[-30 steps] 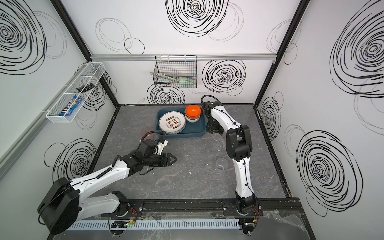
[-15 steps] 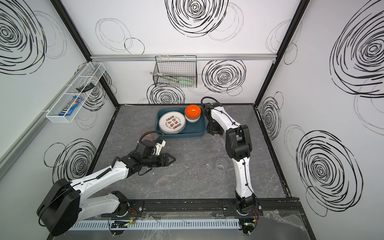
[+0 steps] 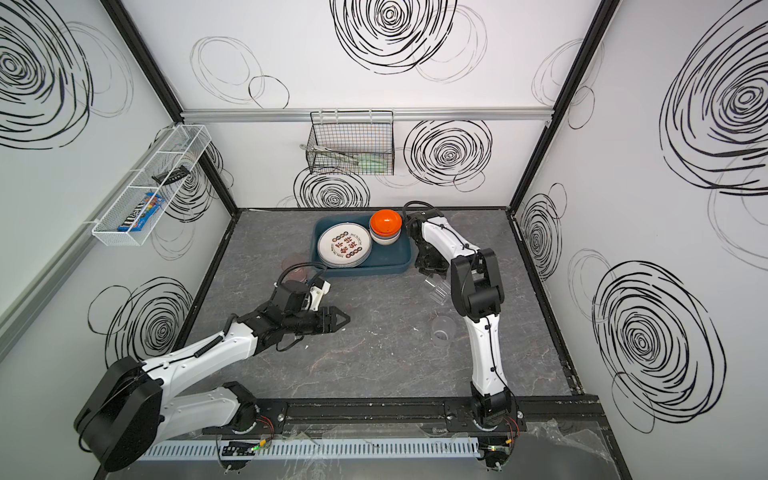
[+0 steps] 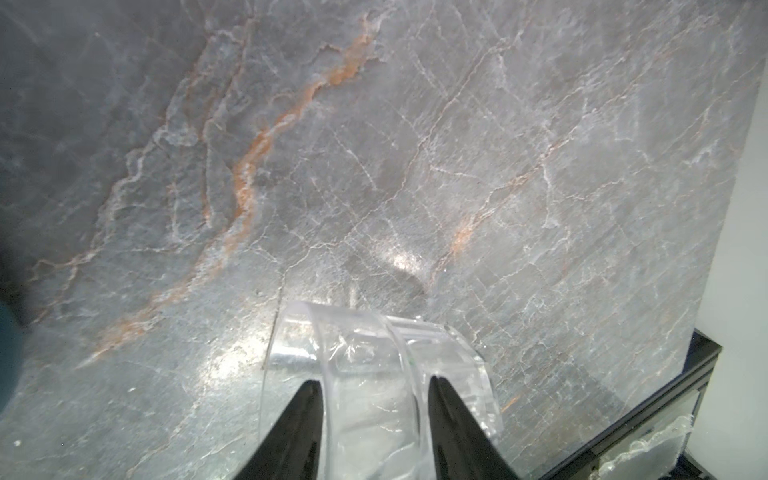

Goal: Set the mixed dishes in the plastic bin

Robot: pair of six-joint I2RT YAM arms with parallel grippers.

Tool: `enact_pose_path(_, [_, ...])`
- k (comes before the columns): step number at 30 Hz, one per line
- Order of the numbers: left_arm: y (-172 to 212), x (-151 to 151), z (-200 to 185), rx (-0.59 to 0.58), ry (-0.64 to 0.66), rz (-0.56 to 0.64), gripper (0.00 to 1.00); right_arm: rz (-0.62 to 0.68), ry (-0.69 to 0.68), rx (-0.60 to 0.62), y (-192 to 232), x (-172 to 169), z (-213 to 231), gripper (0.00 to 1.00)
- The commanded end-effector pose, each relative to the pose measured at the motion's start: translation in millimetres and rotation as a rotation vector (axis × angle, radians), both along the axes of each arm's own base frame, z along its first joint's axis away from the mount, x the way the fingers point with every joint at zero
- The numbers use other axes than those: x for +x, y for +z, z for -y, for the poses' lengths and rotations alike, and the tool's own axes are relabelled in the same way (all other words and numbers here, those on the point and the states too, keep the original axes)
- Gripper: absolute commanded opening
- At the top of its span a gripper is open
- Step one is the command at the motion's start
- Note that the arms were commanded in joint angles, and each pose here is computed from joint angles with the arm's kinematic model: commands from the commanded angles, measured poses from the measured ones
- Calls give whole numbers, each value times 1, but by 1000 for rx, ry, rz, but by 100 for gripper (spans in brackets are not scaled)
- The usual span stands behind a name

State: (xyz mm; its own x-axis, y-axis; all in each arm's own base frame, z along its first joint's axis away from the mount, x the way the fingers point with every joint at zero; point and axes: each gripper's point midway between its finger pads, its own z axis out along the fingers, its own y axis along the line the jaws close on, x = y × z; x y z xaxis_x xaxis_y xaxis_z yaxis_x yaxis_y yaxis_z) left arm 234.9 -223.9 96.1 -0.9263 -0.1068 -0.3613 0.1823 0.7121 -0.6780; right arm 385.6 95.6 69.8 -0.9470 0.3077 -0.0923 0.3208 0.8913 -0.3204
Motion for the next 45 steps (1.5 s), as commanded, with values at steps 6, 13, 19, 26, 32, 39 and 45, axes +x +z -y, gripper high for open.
enact_pose_path(6, [-2,6,0,-7,13,10,67,-5,-13,-47,12,-8,13,21])
enact_pose_path(13, [-5,6,-4,9,23,2,67,33,-10,-33,29,-10,14,0])
enact_pose_path(19, [-2,9,-6,28,35,0,67,111,20,-15,49,-10,11,0])
enact_pose_path(26, [0,11,-12,69,59,-11,67,219,61,55,64,-14,3,0])
enact_pose_path(32, [6,12,-17,95,87,-21,67,335,108,140,84,-10,-9,0])
enact_pose_path(39, [26,15,-24,81,135,-16,67,446,173,232,114,2,-27,0])
enact_pose_path(45, [38,17,-29,23,174,-22,68,530,223,290,136,21,-47,0])
